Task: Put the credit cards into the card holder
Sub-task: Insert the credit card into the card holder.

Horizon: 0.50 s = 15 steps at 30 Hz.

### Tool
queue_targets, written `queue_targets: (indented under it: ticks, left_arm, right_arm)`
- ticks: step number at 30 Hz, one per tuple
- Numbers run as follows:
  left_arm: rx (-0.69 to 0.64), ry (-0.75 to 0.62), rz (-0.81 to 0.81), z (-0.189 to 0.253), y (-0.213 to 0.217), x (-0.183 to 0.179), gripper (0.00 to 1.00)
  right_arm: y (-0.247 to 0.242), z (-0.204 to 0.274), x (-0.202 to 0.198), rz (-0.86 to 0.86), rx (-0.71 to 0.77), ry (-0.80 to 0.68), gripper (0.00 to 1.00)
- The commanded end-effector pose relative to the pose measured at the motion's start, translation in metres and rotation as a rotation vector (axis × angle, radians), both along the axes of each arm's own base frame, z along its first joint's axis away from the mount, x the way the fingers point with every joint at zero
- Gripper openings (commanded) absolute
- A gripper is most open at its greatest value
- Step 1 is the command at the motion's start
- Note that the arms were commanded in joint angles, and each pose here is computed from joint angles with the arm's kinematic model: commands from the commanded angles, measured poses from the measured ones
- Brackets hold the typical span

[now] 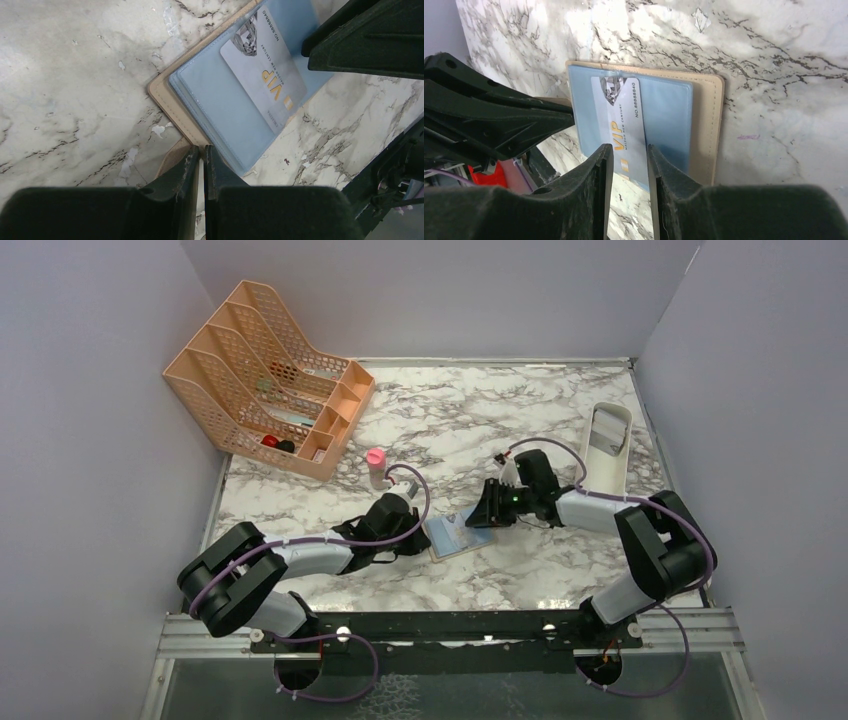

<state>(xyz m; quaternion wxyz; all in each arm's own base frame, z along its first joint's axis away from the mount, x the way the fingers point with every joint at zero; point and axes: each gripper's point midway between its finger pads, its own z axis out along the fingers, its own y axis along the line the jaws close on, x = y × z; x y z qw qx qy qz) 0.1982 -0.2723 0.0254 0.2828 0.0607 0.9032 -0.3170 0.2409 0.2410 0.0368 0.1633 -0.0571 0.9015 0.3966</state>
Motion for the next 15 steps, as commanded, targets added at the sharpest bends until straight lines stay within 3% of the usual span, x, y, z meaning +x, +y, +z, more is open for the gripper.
queue_targets:
  ticks: [1, 15]
  left_arm:
    - [0.000, 0.042, -0.034, -0.008, -0.001, -0.012, 0.12]
    - [0.003, 0.047, -0.043, -0.010, -0.002, -0.013, 0.12]
  right_arm:
    - [0.003, 0.001, 0.007, 0.007, -0.017, -0.024, 0.36]
    - [0.023, -0.002, -0.002, 0.061, 0.020, -0.005, 0.32]
